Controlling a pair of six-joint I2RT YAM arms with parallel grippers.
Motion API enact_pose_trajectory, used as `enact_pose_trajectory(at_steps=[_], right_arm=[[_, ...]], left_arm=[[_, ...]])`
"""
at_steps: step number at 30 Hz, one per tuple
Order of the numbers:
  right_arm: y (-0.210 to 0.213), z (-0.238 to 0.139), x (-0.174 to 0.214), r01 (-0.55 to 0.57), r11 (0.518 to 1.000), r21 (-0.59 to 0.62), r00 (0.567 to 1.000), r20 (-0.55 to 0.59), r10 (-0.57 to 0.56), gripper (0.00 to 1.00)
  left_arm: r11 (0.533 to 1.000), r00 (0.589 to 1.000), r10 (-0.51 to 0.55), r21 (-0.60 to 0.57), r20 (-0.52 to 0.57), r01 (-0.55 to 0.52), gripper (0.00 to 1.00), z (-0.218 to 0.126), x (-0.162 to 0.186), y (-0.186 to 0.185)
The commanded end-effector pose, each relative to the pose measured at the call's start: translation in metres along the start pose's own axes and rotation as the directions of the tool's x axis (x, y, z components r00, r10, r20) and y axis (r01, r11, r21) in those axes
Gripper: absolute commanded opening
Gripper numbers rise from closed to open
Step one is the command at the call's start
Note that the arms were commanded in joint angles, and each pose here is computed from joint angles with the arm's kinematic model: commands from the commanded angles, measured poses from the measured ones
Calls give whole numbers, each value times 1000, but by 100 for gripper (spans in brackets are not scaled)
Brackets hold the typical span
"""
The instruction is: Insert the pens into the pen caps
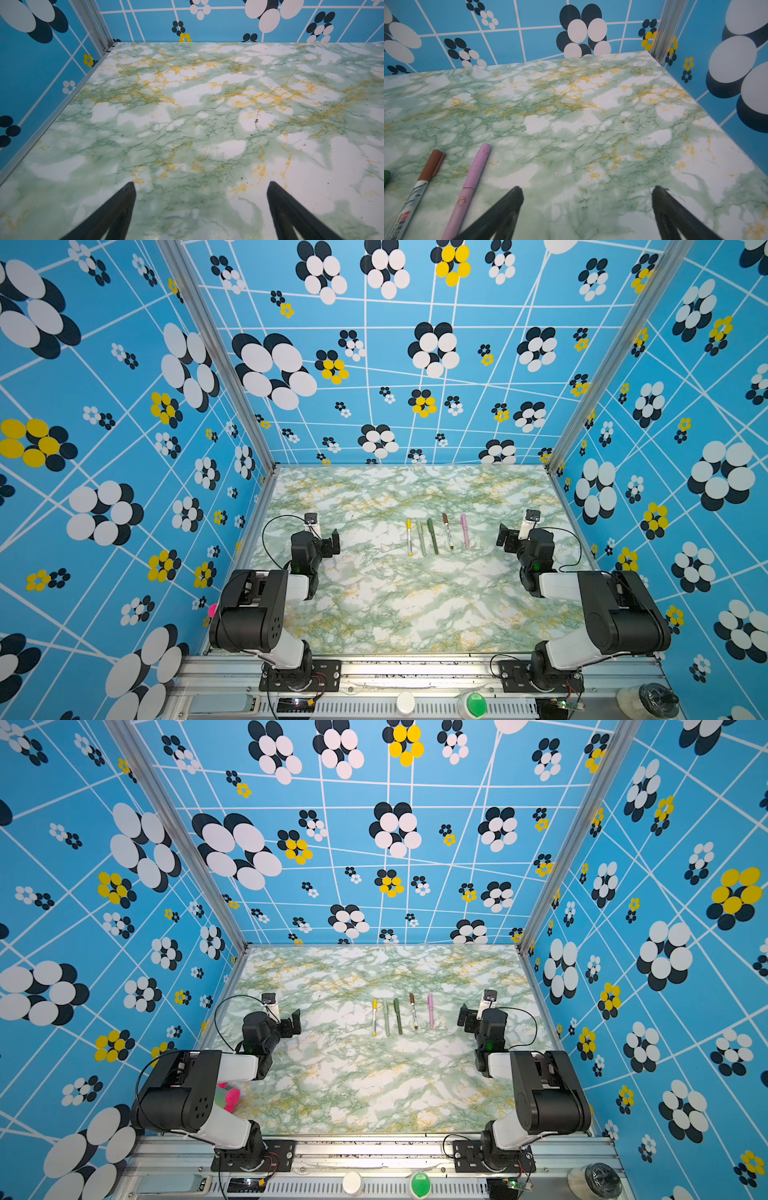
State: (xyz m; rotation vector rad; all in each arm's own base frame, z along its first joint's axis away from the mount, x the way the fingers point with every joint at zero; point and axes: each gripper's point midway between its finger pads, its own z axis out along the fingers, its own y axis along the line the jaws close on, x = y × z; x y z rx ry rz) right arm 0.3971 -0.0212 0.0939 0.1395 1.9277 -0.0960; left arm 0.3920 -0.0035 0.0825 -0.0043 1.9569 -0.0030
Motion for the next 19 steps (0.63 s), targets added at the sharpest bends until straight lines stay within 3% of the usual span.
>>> enact_pose_trajectory(at_steps=[1, 19], right_arm=[[1, -1, 2, 14, 1000, -13, 1000, 6, -14, 99], [2, 0, 2, 18, 1000, -16, 1000, 2, -18, 99]], left_arm=[[1000, 999, 9, 10, 40, -9, 99, 2, -13, -4], [1000, 999, 13, 6, 42, -13, 99, 2, -13, -3]])
